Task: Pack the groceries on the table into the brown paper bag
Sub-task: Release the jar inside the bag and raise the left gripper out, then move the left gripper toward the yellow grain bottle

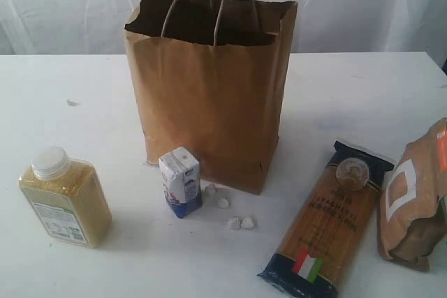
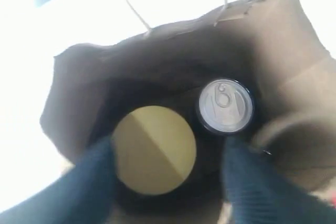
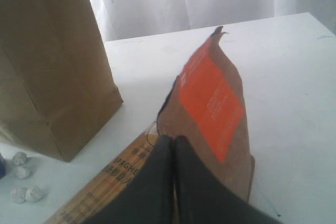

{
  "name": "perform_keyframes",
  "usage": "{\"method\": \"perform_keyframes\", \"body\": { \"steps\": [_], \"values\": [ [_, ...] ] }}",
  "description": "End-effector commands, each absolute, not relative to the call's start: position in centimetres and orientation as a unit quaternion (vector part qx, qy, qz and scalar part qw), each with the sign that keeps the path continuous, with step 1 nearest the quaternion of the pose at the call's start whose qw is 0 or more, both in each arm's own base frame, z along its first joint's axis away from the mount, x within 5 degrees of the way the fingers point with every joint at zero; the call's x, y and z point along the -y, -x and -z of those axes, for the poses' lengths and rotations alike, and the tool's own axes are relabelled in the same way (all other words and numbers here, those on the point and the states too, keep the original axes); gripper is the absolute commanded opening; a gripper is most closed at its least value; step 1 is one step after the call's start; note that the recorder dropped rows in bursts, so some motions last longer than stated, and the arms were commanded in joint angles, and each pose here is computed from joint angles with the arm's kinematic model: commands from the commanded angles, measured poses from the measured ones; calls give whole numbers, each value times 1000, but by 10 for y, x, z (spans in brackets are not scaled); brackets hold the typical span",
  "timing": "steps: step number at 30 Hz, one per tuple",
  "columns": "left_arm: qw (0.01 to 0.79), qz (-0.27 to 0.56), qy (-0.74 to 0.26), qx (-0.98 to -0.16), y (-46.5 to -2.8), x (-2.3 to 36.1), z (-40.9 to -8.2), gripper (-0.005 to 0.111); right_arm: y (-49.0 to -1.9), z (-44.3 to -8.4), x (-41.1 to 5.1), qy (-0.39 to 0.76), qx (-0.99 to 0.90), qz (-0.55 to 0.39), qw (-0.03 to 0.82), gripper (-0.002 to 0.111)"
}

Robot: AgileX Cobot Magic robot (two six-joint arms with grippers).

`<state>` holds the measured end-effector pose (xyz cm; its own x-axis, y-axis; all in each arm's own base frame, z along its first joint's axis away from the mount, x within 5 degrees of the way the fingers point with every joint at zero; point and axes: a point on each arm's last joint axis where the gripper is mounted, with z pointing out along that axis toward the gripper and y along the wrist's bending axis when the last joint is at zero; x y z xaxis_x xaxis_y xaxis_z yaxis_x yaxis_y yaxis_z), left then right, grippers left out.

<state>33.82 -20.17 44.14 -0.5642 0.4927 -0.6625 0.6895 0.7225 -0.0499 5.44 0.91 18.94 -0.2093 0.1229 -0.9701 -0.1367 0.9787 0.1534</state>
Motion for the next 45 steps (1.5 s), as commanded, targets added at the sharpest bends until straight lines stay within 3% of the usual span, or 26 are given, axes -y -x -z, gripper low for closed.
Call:
{"method": "perform_keyframes", "body": {
  "steps": [1,3,4,18,26,32,40,45],
  "values": [
    [312,130,-326,-883,-317,186,-460,21,-54,-189,-9,1,-766,-104,634,0],
    [325,125,-329,-878,-310,181,-469,2,-54,-189,-9,1,-766,-104,634,0],
    [331,123,-334,-874,-307,180,-473,0,-54,-189,-9,1,-766,-104,634,0],
    [397,68,-288,-869,-262,140,-515,0,-54,-189,-9,1,-766,-104,634,0],
    [386,21,-234,-892,-220,104,-504,0,-54,-189,-9,1,-766,-104,634,0],
    [390,34,-214,-895,-186,87,-461,0,-54,-189,-9,1,-766,-104,634,0],
    [405,99,-160,-895,-130,64,-367,0,-54,-189,-9,1,-766,-104,634,0],
    [425,131,-125,-887,-102,50,-324,0,-54,-189,-9,1,-767,-103,633,0]
  ]
}}
